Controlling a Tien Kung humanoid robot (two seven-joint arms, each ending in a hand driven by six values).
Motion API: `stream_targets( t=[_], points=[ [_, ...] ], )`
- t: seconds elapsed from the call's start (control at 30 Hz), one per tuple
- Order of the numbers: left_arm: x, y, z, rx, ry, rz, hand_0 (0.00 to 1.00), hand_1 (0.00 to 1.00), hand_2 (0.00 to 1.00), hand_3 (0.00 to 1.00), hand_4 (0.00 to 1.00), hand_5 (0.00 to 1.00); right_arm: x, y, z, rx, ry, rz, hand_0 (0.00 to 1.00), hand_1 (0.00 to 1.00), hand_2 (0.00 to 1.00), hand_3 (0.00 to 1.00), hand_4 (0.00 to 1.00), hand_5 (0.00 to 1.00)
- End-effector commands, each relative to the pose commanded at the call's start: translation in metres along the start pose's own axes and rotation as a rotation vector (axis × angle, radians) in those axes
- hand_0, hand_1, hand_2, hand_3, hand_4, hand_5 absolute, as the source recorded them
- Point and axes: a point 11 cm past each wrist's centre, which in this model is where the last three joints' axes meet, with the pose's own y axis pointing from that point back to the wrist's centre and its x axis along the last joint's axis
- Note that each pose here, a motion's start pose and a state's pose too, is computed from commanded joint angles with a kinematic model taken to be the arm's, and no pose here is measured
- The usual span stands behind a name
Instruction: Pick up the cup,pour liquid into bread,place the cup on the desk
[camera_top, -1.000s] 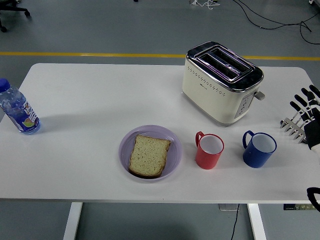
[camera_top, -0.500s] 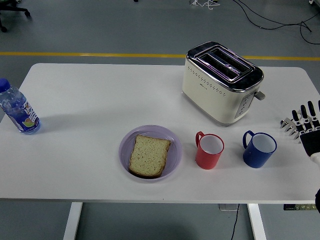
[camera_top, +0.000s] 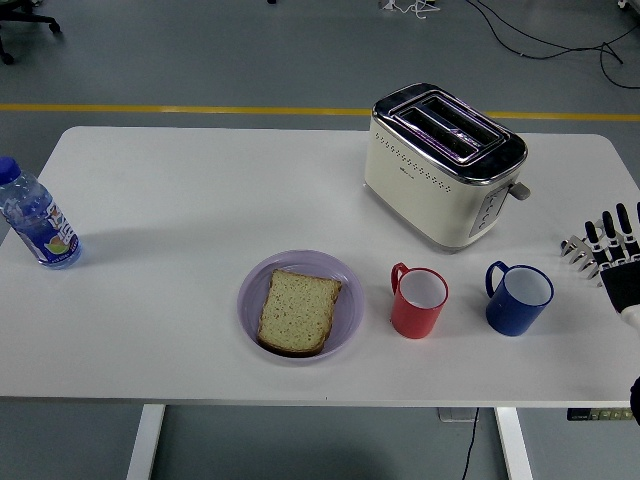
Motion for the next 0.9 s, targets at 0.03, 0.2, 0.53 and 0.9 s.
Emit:
stream_targets(
  t=[0.03,0.2,0.53,0.9],
  points=[
    [0.001,0.000,0.000,-0.001,0.001,0.001,0.375,0.364,0.473,0.615,0.337,0.998,0.000,0.000,0.000,0.001,-0.001,0.003,0.667,0.596,0.654,0.616,0.640,0.278],
    [0.004,0.001,0.001,-0.004,0.006,0.006,0.375,0.364,0.469,0.615,0.336,0.998,0.000,-0.002,-0.001,0.007,-0.008,0.008,0.665,0.604,0.660,0.618,0.644,0.282],
    [0.009,0.001,0.004,-0.010,0.018,0.016,0.375,0.364,0.469,0.615,0.336,0.998,-0.001,-0.004,-0.003,0.019,-0.024,0.015,0.663,0.603,0.661,0.618,0.644,0.288],
    [0.011,0.002,0.005,-0.014,0.022,0.019,0.375,0.363,0.467,0.616,0.340,0.998,0.000,-0.004,-0.001,0.021,-0.039,0.022,0.663,0.604,0.662,0.618,0.648,0.305]
  ],
)
